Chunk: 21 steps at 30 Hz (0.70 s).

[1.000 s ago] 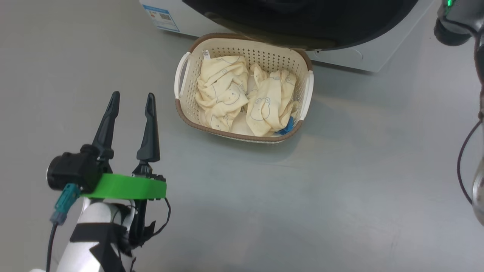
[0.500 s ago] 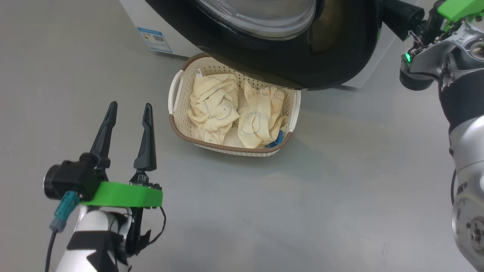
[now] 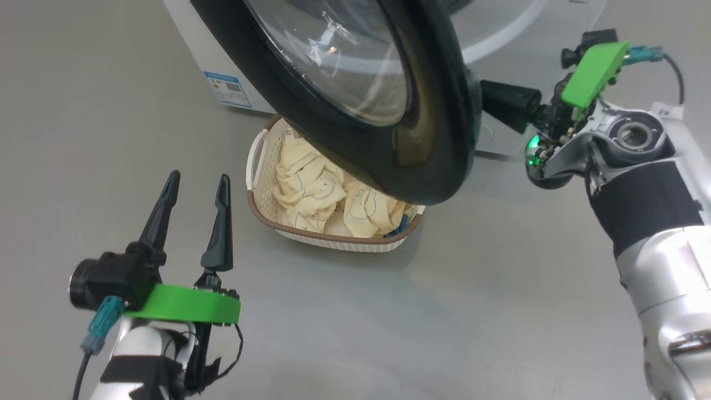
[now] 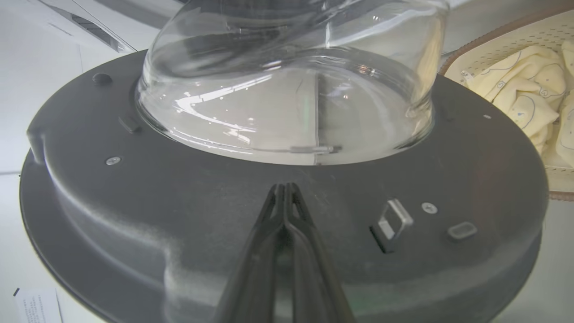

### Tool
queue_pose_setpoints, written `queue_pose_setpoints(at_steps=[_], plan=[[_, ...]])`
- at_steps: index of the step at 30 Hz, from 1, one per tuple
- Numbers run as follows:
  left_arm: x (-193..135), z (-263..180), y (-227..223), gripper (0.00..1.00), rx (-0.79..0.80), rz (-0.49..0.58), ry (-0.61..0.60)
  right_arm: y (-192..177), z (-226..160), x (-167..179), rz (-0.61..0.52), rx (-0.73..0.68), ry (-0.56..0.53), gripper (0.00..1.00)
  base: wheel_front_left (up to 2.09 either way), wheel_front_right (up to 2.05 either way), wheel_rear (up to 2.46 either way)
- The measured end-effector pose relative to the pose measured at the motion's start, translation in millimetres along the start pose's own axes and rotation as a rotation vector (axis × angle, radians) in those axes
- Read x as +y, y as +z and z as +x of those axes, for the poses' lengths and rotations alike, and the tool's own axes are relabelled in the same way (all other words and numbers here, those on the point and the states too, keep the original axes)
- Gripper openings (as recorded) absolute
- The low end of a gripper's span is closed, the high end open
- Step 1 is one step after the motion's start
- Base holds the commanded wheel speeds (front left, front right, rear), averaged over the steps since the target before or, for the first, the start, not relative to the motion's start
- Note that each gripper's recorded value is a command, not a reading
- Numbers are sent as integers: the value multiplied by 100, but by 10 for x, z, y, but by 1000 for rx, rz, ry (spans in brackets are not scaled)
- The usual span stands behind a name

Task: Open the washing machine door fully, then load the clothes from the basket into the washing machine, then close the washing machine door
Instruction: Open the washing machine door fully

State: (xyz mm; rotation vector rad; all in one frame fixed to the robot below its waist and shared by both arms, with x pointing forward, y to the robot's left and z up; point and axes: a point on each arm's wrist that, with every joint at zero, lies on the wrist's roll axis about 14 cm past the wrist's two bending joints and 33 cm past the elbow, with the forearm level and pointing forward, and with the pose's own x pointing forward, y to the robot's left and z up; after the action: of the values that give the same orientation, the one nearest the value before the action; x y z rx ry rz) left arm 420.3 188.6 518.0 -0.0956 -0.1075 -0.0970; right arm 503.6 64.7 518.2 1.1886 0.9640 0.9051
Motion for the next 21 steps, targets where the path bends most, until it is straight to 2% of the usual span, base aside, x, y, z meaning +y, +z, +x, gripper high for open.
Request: queue_pose_setpoints(at_steps=[9,21], plan=[[-42,-90,21,100,4,11,-20,-642,126,110,4,118,55,0,0,0,0],[-46,-135,7,100,12,9,-17,-1059,371,88,61,169,57,0,0,0,0]])
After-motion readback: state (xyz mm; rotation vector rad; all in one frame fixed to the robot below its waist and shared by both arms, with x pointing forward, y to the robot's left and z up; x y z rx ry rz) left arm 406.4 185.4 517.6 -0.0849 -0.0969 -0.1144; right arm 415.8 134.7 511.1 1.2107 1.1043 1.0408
